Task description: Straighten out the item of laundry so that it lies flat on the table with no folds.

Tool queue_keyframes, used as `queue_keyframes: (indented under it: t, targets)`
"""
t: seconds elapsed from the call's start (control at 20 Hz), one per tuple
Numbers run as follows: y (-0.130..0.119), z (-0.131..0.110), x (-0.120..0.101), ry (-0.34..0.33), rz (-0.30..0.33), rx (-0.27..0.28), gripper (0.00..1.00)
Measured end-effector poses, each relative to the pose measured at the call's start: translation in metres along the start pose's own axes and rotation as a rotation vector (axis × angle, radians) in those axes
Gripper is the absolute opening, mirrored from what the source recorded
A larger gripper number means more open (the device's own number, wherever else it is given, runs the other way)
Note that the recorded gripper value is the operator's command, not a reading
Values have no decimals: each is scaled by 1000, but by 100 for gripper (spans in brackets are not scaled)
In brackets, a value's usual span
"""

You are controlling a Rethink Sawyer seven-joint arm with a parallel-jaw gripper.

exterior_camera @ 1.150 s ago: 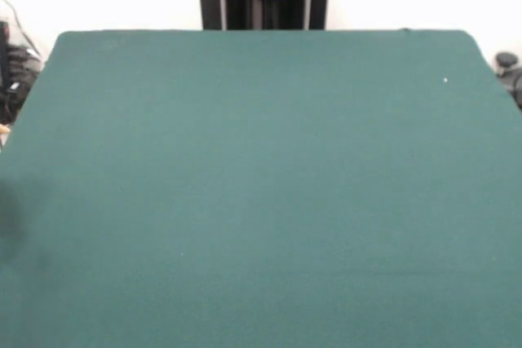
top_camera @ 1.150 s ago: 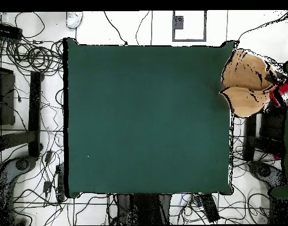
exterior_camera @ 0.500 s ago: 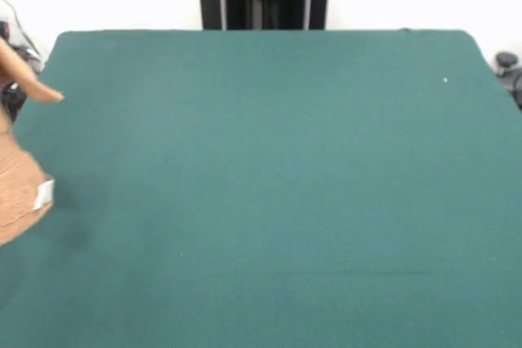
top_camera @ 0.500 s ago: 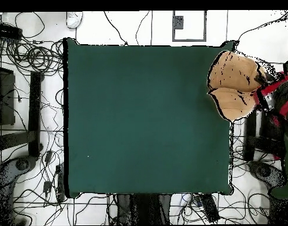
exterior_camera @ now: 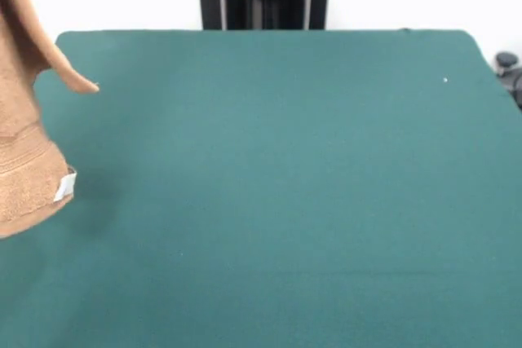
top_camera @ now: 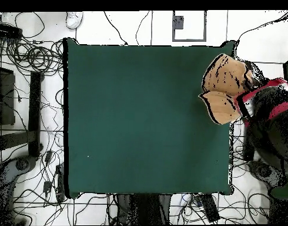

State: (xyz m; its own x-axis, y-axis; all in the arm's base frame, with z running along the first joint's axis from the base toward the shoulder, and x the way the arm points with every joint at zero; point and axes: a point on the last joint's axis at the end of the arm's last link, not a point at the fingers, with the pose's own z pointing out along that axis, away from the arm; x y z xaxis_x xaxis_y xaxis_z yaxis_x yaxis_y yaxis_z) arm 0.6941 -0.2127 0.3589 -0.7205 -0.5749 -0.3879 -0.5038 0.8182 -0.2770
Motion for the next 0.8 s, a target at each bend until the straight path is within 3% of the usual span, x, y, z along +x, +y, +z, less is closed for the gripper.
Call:
queue_keyframes:
  t: [0.5,0.65,0.7,0.8]
  targets:
    - [74,11,-35,60,73,34,0]
    - [114,20,-54,85,104,38,0]
    - [138,25,-64,100,119,39,0]
    - [157,29,-72,106,148,31,0]
